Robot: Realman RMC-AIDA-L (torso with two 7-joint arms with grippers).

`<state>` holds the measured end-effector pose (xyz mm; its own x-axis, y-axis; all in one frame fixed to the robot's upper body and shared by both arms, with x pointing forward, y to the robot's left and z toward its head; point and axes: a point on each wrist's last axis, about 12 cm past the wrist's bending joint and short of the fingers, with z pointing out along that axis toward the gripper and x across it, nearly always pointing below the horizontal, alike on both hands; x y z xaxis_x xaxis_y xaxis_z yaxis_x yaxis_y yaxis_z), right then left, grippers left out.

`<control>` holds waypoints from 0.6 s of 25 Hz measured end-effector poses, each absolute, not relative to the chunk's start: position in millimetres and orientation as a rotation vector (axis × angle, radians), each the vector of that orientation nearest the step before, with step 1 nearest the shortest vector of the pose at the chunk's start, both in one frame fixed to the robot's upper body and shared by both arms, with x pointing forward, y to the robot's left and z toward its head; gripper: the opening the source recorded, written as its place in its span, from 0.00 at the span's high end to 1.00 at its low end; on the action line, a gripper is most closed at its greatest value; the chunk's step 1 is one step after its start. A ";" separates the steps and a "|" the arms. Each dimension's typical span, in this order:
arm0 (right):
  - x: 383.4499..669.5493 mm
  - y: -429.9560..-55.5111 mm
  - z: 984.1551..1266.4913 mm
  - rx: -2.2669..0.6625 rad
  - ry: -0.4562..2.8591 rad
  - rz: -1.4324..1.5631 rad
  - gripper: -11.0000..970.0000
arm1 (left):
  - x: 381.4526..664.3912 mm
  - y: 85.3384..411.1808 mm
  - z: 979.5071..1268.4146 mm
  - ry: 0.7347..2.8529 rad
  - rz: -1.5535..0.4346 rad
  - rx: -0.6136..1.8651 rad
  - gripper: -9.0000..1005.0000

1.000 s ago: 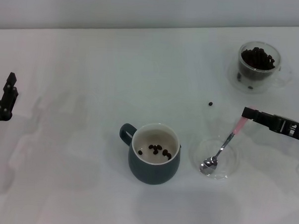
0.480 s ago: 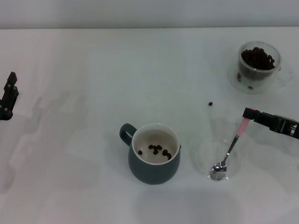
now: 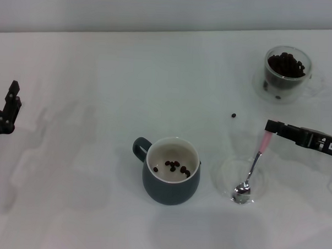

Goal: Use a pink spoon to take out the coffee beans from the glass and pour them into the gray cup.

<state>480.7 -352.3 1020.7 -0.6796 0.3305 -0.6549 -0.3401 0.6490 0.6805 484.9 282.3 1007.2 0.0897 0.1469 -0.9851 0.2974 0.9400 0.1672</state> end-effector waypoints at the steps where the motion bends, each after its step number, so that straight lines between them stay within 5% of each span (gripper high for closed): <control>1: 481.2 -352.0 1020.5 -0.006 2.062 1.058 0.77 | 484.9 282.2 1007.0 1.489 -0.116 0.365 0.49; 15: 486.3 -357.2 1023.2 0.010 2.056 1.029 0.69 | 487.5 281.6 1008.0 1.487 -0.113 0.357 0.49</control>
